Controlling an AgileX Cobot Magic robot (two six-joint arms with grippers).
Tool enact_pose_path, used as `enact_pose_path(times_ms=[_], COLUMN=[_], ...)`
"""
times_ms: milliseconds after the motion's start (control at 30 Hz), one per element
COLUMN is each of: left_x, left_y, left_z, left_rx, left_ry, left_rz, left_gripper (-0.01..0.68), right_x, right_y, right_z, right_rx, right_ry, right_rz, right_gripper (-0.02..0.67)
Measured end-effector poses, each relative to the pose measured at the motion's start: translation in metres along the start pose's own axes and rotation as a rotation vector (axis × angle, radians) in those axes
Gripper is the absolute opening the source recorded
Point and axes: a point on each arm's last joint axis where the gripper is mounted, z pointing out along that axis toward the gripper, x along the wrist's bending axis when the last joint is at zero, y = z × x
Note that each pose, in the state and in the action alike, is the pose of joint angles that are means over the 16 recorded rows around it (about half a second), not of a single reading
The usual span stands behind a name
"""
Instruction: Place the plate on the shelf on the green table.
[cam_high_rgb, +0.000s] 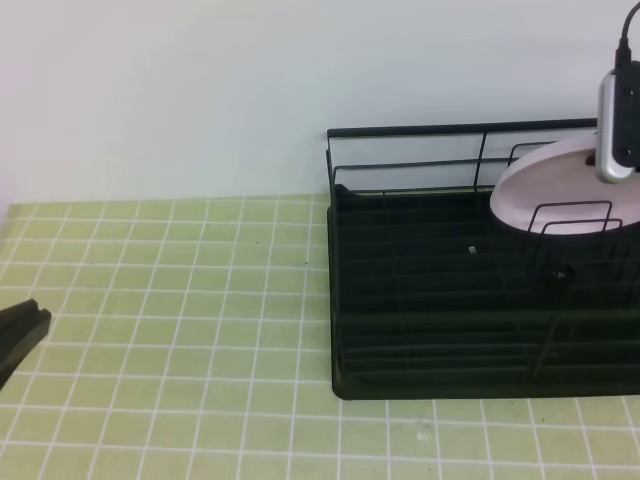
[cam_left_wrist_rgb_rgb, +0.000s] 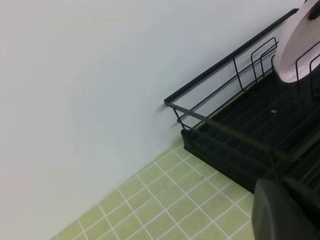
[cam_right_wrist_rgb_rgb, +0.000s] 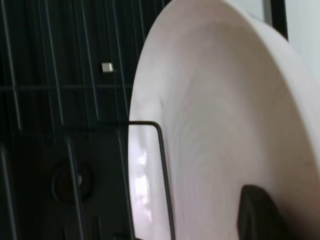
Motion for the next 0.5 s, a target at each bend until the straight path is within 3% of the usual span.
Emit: enact_pose_path(times_ms=[500], left_x=[0.0013], left_y=[0.0002], left_z=[0.0000], left_rx=[-0.002], left_ry=[0.014], left_rz=[0.008], left_gripper=[0.000], right_x=[-0.0044], right_y=[0.0023], right_z=[-0.0016], right_rx=[-0.021], right_ry=[-0.044], right_rz=[0.056], right_gripper=[0.377])
